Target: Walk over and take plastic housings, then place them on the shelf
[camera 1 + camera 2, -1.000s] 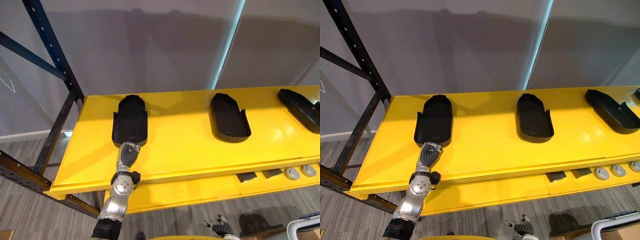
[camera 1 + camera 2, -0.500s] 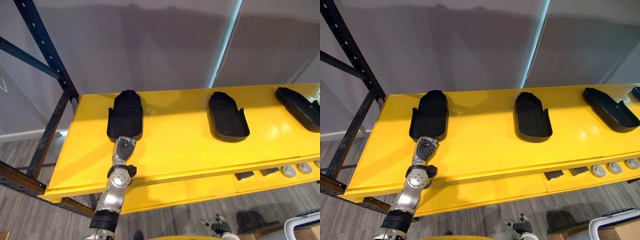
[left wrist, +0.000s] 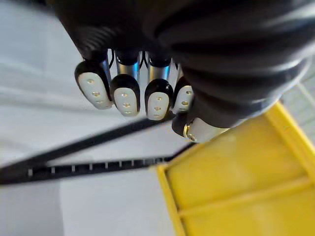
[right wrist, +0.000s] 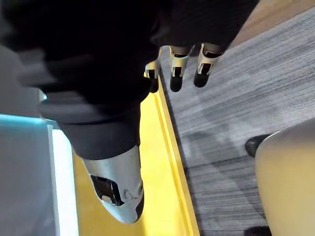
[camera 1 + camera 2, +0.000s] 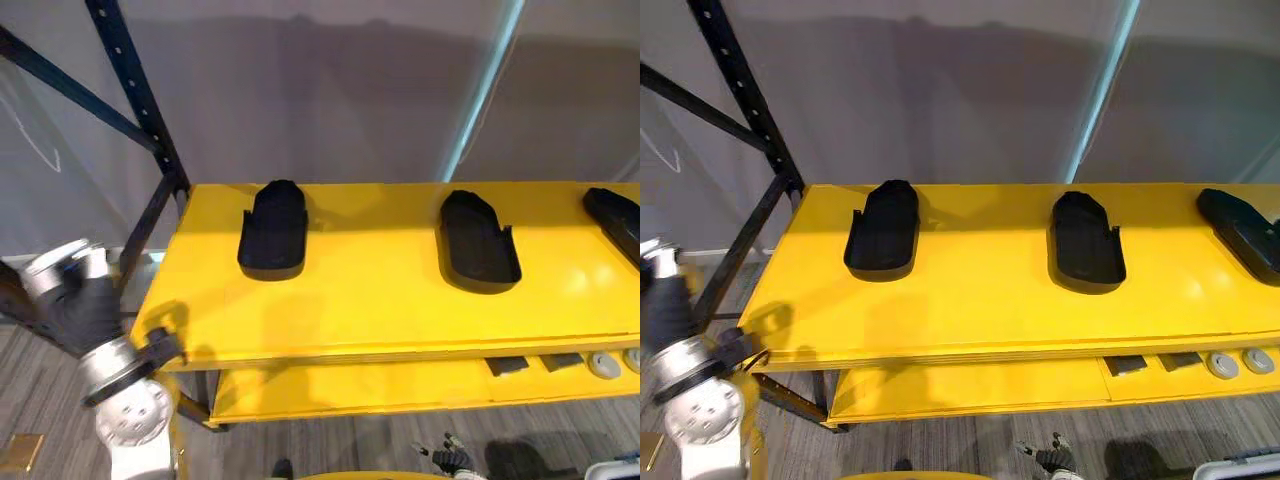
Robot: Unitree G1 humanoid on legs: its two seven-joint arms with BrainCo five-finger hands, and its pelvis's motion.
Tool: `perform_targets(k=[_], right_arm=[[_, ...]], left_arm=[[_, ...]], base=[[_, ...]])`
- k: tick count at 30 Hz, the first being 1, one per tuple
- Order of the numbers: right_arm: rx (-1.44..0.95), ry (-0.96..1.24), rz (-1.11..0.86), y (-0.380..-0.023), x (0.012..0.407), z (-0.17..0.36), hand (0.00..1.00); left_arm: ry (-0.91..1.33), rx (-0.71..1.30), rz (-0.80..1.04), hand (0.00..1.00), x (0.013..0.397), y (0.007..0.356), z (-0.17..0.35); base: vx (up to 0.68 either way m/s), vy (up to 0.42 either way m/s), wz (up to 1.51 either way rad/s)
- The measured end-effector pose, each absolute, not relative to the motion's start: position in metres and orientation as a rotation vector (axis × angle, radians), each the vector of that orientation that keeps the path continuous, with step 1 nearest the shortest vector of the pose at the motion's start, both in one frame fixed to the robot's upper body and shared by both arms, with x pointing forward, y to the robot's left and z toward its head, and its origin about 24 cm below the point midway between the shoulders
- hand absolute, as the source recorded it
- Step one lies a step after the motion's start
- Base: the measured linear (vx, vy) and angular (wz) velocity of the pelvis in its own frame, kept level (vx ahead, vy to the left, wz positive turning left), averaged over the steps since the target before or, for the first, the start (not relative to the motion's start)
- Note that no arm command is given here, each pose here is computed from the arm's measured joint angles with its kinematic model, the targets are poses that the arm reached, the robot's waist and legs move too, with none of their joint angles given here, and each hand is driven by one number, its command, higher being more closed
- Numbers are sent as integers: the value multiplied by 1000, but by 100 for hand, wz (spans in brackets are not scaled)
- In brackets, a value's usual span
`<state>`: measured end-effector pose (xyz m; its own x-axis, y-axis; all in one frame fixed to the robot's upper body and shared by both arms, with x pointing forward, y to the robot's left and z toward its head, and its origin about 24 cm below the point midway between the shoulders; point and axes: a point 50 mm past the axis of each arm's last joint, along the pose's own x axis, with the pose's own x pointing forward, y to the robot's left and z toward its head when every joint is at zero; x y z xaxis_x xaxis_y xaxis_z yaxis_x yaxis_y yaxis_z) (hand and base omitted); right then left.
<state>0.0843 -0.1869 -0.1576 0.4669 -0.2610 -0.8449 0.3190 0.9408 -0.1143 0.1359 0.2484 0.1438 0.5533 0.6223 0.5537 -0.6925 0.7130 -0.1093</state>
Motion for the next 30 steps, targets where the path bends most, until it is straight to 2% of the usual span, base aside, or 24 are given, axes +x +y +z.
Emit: perform_targets(k=[4,7,10,11,13,18,30], right_arm=[[66,981,-330,-180,95,-153,0],[52,958,-299,-175,99,-150,0],[43,963,-265,-170,100,-150,0],[46,963,-263,-168,100,-150,0],[45,965,-265,-169,100,-150,0],[46,968,-268,-169,99,-150,0],[53,986,-328,-181,93,-152,0]], left_arm=[[-375,132,869,100,117,259,107],[-76,126,888,100,110,267,52],[278,83,824,100,95,261,-14],[406,78,791,0,87,256,-38],[609,45,732,0,75,242,-76],[839,-12,669,0,61,225,-119],[935,16,538,0,79,208,-141]], base=[[-45,9,5],[-31,9,8],[0,0,0],[62,28,-2],[84,35,-2],[59,70,-1],[64,38,-6]])
